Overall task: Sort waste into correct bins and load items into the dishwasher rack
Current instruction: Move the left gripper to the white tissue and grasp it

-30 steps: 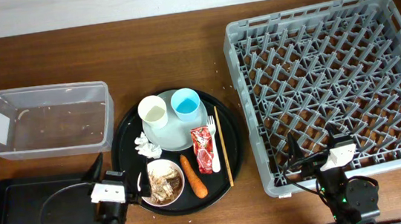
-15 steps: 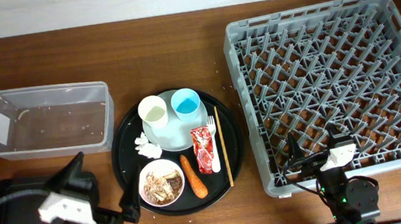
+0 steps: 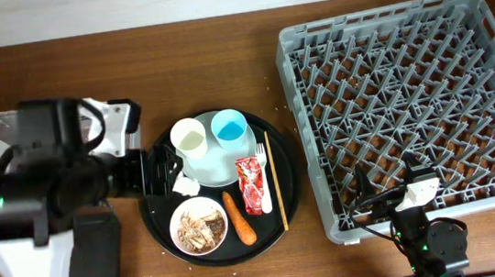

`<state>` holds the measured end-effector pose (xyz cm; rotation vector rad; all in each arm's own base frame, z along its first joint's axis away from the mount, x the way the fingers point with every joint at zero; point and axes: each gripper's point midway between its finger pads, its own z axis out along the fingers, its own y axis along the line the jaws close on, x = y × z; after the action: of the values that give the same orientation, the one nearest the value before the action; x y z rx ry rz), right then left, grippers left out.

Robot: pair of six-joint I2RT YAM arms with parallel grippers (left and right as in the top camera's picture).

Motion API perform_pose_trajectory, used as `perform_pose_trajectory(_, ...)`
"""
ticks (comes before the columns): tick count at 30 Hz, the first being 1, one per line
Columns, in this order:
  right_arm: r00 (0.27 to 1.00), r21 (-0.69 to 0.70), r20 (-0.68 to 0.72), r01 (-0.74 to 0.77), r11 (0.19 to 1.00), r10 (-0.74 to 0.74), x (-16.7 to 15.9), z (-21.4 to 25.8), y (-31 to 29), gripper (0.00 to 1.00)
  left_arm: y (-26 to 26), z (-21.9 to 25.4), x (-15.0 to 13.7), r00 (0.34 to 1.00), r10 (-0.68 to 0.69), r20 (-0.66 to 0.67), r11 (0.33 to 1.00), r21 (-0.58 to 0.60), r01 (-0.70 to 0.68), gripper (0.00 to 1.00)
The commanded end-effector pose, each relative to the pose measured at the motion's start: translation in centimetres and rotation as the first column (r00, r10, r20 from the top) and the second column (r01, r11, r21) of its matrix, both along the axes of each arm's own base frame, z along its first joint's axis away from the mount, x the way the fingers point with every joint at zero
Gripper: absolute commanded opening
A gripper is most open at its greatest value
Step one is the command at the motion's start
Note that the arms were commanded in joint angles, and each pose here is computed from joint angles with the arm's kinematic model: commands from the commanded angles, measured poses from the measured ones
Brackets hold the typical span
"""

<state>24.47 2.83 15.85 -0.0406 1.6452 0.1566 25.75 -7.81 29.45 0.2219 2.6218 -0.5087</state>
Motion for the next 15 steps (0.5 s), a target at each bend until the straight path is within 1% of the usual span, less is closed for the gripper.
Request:
perform_pose_trajectory(1, 1.0, -0.001, -0.006, 0.006, 1.0, -0.006, 0.0, -0.3, -0.1, 0.99, -0.4, -1.8, 0.1, 0.992, -0.005, -0.124, 1.0, -0.021, 0.002, 0.66)
perform_pose_trajectory(2, 1.0, -0.001, -0.006, 0.006, 1.0, -0.006, 0.0, -0.3, -0.1, 0.99, -0.3, -2.3, -0.1, 0.987, 0.004, -0.163, 1.0, -0.019, -0.007, 0.58)
perform_pose_trajectory(3, 1.0, -0.001, -0.006, 0.006, 1.0, -0.006, 0.0, -0.3, -0.1, 0.99, 0.1, -3.2, -0.2, 0.975, 0.043, -0.218, 0.999, 0.0, -0.044, 0.43)
perform_pose_trajectory(6, 1.0, -0.001, -0.006, 0.006, 1.0, -0.006, 0.0, -0.3, -0.1, 0.99, 2.1, -4.9, 0.3, 0.939, 0.195, -0.283, 0.979, 0.107, -0.171, 0.3)
perform_pose_trajectory(8, 1.0, -0.001, -0.006, 0.006, 1.0, -0.006, 0.0, -0.3, -0.1, 0.99, 3.4, -5.8, 0.4, 0.905, 0.303, -0.298, 0.95, 0.171, -0.261, 0.26)
perform_pose_trajectory(9, 1.0, -0.001, -0.006, 0.006, 1.0, -0.006, 0.0, -0.3, -0.1, 0.99, 3.8, -6.1, 0.5, 0.896, 0.333, -0.293, 0.939, 0.19, -0.287, 0.23)
perform_pose_trajectory(10, 1.0, -0.001, -0.006, 0.006, 1.0, -0.006, 0.0, -0.3, -0.1, 0.99, 4.0, -6.4, 0.8, 0.891, 0.353, -0.286, 0.931, 0.201, -0.305, 0.23)
perform_pose_trajectory(13, 1.0, -0.001, -0.006, 0.006, 1.0, -0.006, 0.0, -0.3, -0.1, 0.99, 4.0, -8.0, 1.3, 0.887, 0.361, -0.289, 0.928, 0.201, -0.312, 0.24)
perform_pose_trajectory(15, 1.0, -0.001, -0.006, 0.006, 1.0, -0.006, 0.0, -0.3, -0.1, 0.99, 3.9, -9.9, 1.3, 0.876, 0.37, -0.31, 0.926, 0.204, -0.319, 0.29)
